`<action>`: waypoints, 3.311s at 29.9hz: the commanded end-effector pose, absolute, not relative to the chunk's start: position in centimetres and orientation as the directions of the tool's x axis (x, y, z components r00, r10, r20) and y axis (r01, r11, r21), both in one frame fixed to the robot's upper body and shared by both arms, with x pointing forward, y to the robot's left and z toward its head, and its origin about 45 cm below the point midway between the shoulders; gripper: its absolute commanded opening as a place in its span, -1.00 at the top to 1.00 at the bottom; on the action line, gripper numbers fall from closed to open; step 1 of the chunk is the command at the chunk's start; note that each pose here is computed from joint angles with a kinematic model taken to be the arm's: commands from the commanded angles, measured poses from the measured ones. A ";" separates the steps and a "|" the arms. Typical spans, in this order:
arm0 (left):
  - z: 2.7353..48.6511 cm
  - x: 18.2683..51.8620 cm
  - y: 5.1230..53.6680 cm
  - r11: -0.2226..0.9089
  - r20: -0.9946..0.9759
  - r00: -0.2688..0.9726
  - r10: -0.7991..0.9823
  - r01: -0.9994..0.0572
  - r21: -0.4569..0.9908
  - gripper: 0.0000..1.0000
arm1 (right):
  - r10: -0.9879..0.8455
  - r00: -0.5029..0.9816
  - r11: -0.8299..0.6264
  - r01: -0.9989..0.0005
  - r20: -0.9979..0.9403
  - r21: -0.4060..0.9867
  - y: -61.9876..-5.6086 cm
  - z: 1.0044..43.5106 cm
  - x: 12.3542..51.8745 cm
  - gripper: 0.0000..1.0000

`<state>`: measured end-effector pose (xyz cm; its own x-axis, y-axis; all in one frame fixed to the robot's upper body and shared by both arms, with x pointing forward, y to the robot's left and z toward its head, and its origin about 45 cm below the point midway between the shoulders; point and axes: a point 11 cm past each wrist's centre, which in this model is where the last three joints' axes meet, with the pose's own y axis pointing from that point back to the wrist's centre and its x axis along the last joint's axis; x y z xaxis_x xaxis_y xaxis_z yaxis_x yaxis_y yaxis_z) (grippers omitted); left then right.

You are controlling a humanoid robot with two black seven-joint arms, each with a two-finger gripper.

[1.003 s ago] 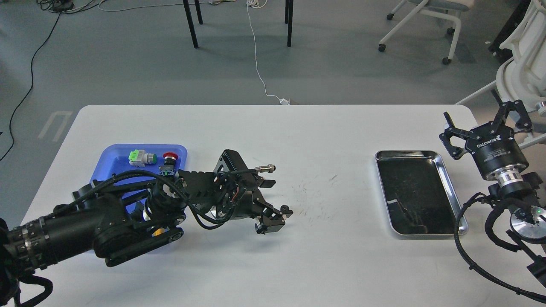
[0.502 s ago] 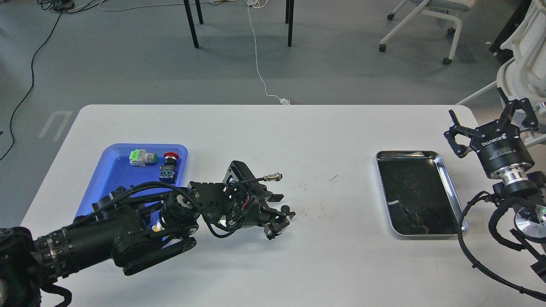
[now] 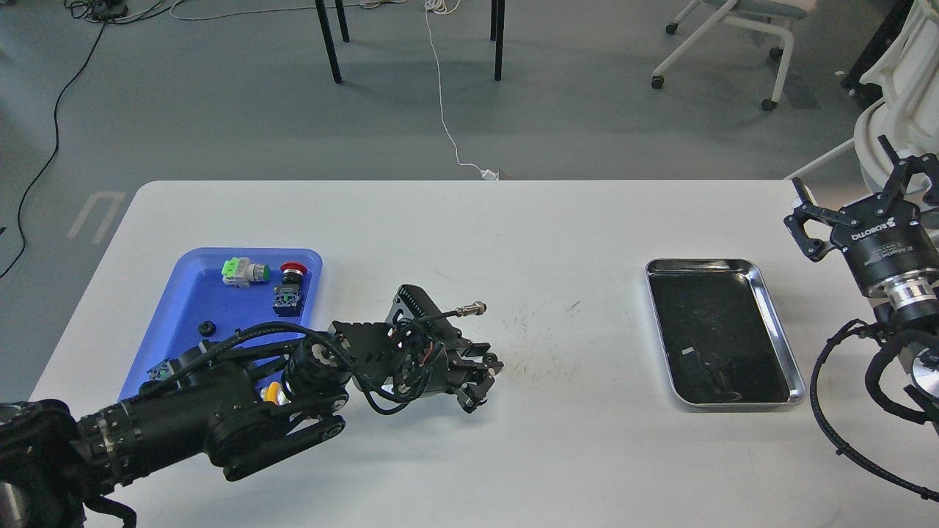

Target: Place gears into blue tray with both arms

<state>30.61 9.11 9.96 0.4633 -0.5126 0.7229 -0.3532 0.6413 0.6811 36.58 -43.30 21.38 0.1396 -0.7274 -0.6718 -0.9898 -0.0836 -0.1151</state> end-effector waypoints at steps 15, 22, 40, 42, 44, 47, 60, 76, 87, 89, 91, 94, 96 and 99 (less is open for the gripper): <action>17.0 34.9 22.7 0.567 0.814 0.423 -0.398 -0.583 0.581 0.81 | -0.729 0.170 -0.114 -0.985 -0.663 -0.128 -42.7 22.1 36.6 -0.97; 17.2 33.6 34.0 0.430 0.731 0.532 -0.428 -0.592 0.682 0.81 | -0.723 0.178 -0.121 -0.984 -0.667 -0.131 -42.2 22.0 36.8 -0.97; 11.8 34.3 41.5 0.228 0.672 0.671 -0.314 -0.634 0.739 0.64 | -0.731 0.186 -0.127 -0.982 -0.657 -0.137 -42.3 22.5 37.0 -0.97; 11.5 34.5 41.7 0.216 0.670 0.676 -0.305 -0.637 0.740 0.46 | -0.731 0.186 -0.127 -0.982 -0.657 -0.137 -42.3 22.5 37.0 -0.97; 11.6 34.7 42.0 0.206 0.672 0.678 -0.298 -0.642 0.738 0.19 | -0.728 0.188 -0.129 -0.982 -0.659 -0.138 -42.1 22.5 37.0 -0.97; 12.0 35.1 41.7 0.222 0.694 0.676 -0.247 -0.658 0.720 -0.19 | -0.729 0.188 -0.129 -0.982 -0.658 -0.138 -42.2 22.5 37.0 -0.97; 23.1 42.1 40.0 0.342 0.698 0.458 0.551 -0.886 0.312 -0.90 | -0.728 0.224 -0.122 -0.972 -0.647 -0.200 -42.3 25.0 38.4 -0.97; 31.9 47.2 34.3 0.337 -0.306 0.379 0.873 -0.924 -0.181 -0.95 | -0.725 0.263 -0.077 -0.949 -0.636 -0.304 -43.3 29.6 41.2 -0.97; 27.2 49.2 31.0 0.182 -0.619 0.272 0.736 -0.961 -0.206 -0.95 | -0.615 0.246 -0.032 -0.957 -0.749 -0.288 -40.2 28.8 45.6 -0.97; 26.0 49.0 31.4 0.166 -0.648 0.256 0.718 -0.966 -0.198 -0.95 | -0.603 0.210 -0.016 -0.968 -0.770 -0.252 -39.9 27.5 46.3 -0.97; 25.2 48.7 31.4 0.156 -0.675 0.250 0.694 -0.968 -0.197 -0.95 | -0.591 0.182 -0.014 -0.976 -0.786 -0.216 -39.3 26.3 46.7 -0.97; 23.4 48.0 31.0 0.156 -0.700 0.230 0.676 -0.973 -0.169 -0.95 | -0.571 0.138 -0.013 -0.987 -0.809 -0.160 -38.1 23.9 46.7 -0.97; 22.4 47.6 30.6 0.153 -0.710 0.216 0.670 -0.976 -0.152 -0.95 | -0.563 0.100 0.002 -0.992 -0.821 -0.123 -37.8 22.2 46.6 -0.97; 21.0 47.0 30.3 0.148 -0.721 0.195 0.666 -0.981 -0.128 -0.95 | -0.552 0.053 0.024 -0.997 -0.832 -0.079 -37.4 20.3 46.4 -0.97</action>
